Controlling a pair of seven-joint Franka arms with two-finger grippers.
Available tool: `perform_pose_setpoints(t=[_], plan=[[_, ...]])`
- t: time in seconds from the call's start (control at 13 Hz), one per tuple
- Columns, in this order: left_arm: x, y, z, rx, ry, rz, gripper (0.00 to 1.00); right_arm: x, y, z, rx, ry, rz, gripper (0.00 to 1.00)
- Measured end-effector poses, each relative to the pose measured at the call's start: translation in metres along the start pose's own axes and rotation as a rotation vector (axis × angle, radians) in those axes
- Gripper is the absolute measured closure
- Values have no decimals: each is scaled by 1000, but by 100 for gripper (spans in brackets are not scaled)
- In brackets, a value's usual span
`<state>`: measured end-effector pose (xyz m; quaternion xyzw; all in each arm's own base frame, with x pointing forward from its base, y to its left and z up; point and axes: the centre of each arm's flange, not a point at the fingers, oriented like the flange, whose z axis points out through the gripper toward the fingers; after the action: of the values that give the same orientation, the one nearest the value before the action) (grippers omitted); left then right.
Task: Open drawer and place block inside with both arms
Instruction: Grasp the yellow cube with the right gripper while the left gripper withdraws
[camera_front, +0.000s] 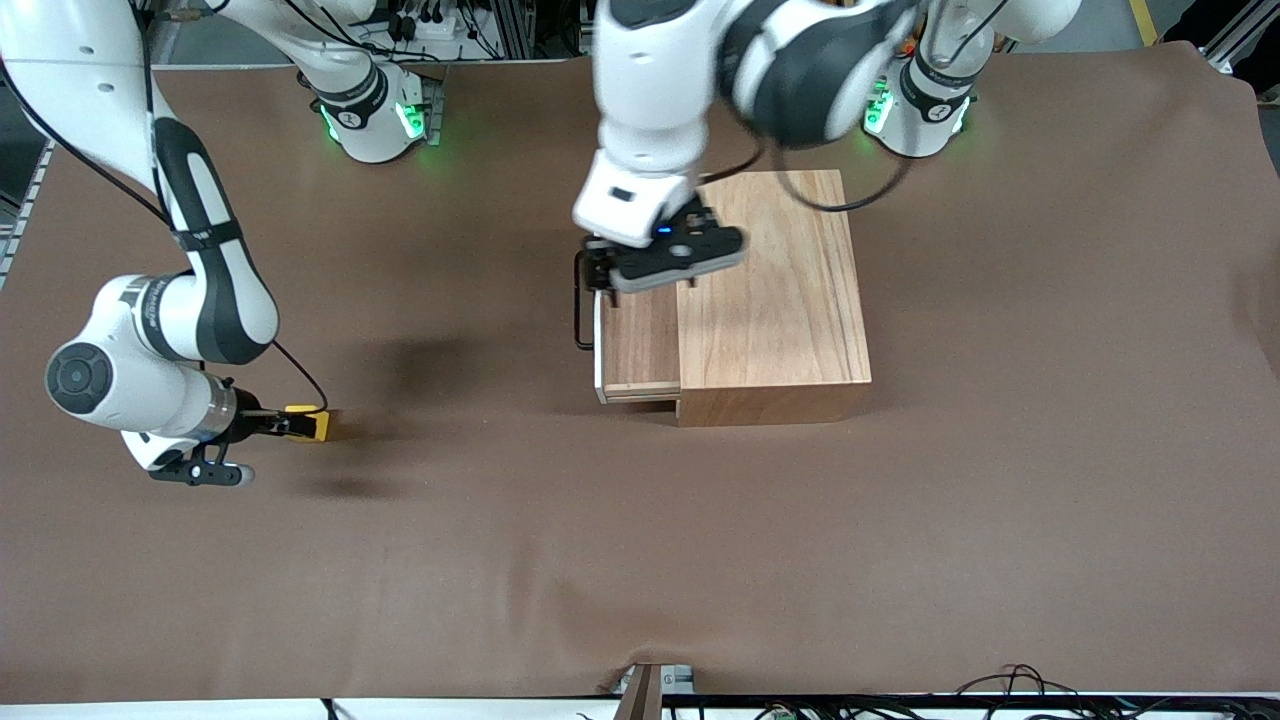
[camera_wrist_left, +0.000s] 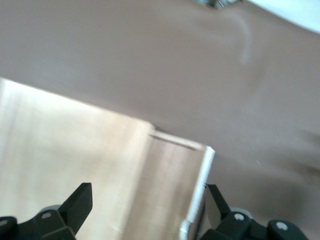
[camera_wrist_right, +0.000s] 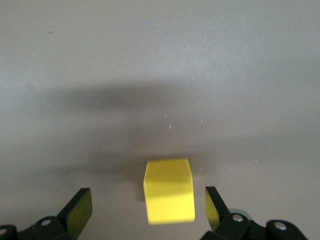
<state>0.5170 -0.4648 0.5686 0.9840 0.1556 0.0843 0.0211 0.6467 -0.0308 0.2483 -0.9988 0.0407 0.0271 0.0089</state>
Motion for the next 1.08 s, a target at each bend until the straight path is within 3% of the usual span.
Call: perform_pose_setpoints(t=[0.23, 0.46, 0.69, 0.85, 0.92, 1.08], plan=[[85, -94, -37, 42, -21, 53, 0, -8, 15, 44, -4, 56, -14, 0], [146, -185, -48, 90, -90, 140, 0, -24, 15, 65, -5, 48, -21, 0], [185, -259, -43, 83, -177, 174, 0, -30, 20, 72, -5, 30, -13, 0], [189, -277, -44, 85, -197, 179, 0, -32, 20, 72, -5, 28, -13, 0], [185, -282, -47, 86, -205, 179, 0, -32, 20, 71, -5, 29, -13, 7], [177, -293, -50, 87, -220, 180, 0, -33, 20, 70, -5, 29, -14, 31]])
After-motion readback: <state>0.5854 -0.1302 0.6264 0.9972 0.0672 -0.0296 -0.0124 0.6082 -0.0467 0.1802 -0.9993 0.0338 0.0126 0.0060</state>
